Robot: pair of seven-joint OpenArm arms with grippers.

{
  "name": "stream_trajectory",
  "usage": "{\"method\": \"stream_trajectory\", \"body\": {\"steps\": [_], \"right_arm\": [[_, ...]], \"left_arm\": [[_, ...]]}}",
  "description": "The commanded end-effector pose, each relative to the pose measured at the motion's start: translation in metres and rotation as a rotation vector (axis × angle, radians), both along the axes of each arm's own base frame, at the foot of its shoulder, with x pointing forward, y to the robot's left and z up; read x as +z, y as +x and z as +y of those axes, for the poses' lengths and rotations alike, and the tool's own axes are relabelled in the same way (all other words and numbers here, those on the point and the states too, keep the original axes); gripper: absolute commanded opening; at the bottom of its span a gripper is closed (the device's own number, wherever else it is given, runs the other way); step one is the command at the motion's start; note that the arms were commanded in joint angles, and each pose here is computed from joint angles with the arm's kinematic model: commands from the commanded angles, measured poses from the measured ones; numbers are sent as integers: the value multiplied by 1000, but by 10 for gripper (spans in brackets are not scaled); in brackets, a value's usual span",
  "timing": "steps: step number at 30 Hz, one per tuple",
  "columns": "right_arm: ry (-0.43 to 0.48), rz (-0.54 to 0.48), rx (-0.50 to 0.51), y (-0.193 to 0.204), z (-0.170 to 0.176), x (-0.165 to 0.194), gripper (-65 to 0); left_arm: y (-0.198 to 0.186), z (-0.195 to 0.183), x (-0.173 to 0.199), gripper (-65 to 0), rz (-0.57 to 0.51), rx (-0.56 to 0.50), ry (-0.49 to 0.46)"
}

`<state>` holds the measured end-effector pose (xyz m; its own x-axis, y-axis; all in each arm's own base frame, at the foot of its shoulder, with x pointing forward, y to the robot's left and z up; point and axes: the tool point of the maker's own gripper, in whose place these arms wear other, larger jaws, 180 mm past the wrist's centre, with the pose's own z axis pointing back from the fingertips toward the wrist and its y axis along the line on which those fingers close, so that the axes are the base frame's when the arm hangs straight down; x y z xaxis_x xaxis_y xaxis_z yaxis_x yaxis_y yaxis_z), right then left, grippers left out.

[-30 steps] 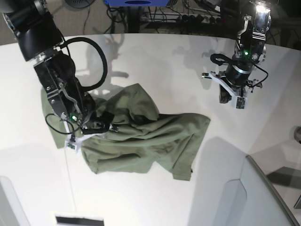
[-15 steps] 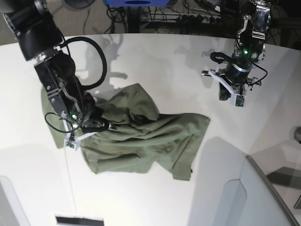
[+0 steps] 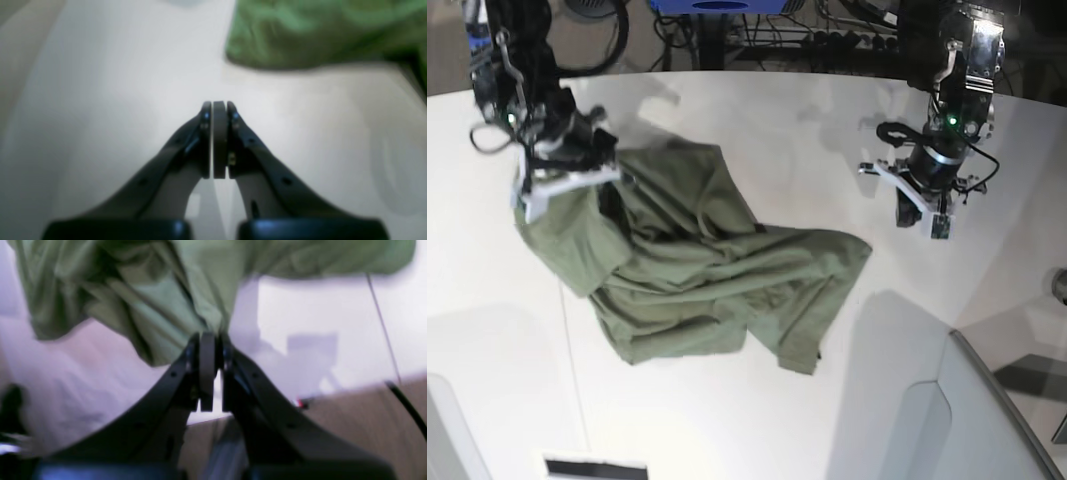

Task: Layout the t-shirt on the table in an organized manner, then fold the t-shirt properly
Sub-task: 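Grasp the shirt with the left gripper while the right holds an edge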

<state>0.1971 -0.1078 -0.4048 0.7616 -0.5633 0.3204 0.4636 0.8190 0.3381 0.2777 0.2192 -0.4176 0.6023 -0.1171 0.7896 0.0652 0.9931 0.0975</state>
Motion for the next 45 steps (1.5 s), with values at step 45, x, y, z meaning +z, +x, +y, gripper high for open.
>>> {"method": "stream_trajectory", "body": {"steps": [45], "right_arm": [[-63,49,-47,-51,-12,-21,-647]], "left_arm": [[151,-259,-44,-650,41,-585,-136]]}}
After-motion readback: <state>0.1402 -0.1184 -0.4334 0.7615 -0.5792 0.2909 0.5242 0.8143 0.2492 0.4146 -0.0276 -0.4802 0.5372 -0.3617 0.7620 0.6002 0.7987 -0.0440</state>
